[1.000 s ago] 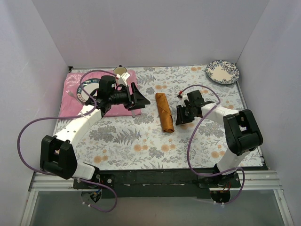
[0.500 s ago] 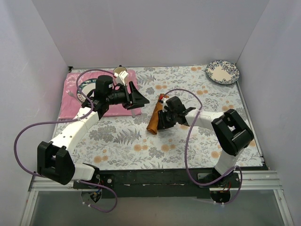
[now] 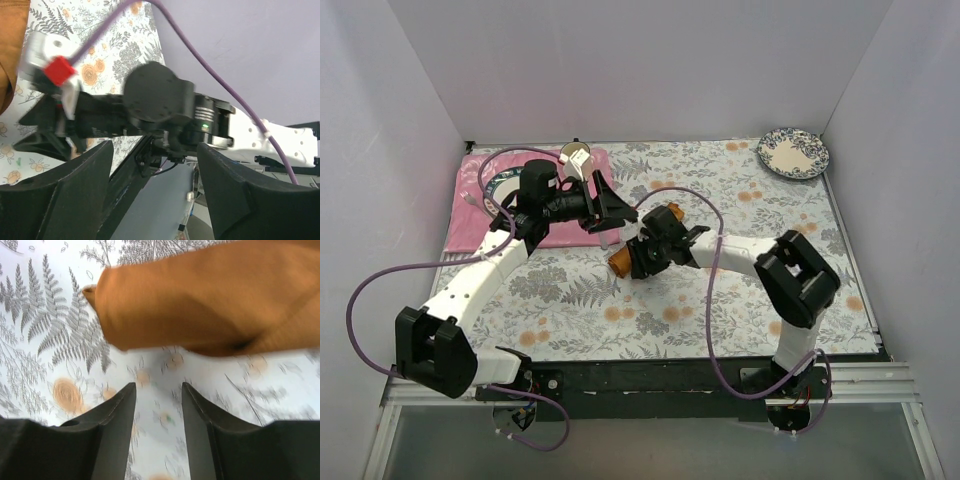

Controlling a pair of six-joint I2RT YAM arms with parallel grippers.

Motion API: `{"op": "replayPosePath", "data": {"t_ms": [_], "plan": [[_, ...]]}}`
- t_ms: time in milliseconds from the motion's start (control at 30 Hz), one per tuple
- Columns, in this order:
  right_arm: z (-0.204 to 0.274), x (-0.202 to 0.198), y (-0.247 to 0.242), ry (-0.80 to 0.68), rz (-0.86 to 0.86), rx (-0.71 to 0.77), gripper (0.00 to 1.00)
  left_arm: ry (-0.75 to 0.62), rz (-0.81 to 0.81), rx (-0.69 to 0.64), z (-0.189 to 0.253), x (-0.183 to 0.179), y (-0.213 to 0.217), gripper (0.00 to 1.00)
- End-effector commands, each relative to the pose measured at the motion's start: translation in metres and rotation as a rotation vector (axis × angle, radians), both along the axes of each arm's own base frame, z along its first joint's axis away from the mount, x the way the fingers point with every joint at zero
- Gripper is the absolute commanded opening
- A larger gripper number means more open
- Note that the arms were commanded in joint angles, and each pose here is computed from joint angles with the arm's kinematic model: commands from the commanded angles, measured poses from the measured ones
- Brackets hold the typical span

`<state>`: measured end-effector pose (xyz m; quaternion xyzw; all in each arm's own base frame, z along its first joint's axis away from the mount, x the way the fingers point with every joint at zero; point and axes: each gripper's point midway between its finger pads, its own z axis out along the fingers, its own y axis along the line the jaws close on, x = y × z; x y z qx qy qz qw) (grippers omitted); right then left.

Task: Fold the napkin, place the utensils inside, and roll it up
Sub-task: Roll the napkin with the utensil

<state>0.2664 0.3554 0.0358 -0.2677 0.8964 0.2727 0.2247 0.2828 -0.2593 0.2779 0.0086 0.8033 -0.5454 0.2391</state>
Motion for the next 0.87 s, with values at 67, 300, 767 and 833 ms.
{"op": "replayPosePath", "data": {"t_ms": [67, 300, 767, 833], "plan": [[0.100, 0.000, -0.071, -0.287, -0.072, -0.103, 0.54, -0.172, 0.063, -0.062, 0.066, 0.002, 0.007, 0.71], [0.218, -0.003, -0.157, -0.613, -0.324, -0.097, 0.66, -0.402, 0.217, -0.051, 0.129, 0.010, 0.028, 0.82], [0.383, -0.055, -0.247, -0.908, -0.569, 0.208, 0.99, -0.710, 0.389, -0.094, 0.229, -0.035, 0.072, 0.93], [0.391, -0.059, -0.249, -0.913, -0.563, 0.222, 0.99, -0.704, 0.372, -0.101, 0.228, -0.036, 0.070, 0.93]]}}
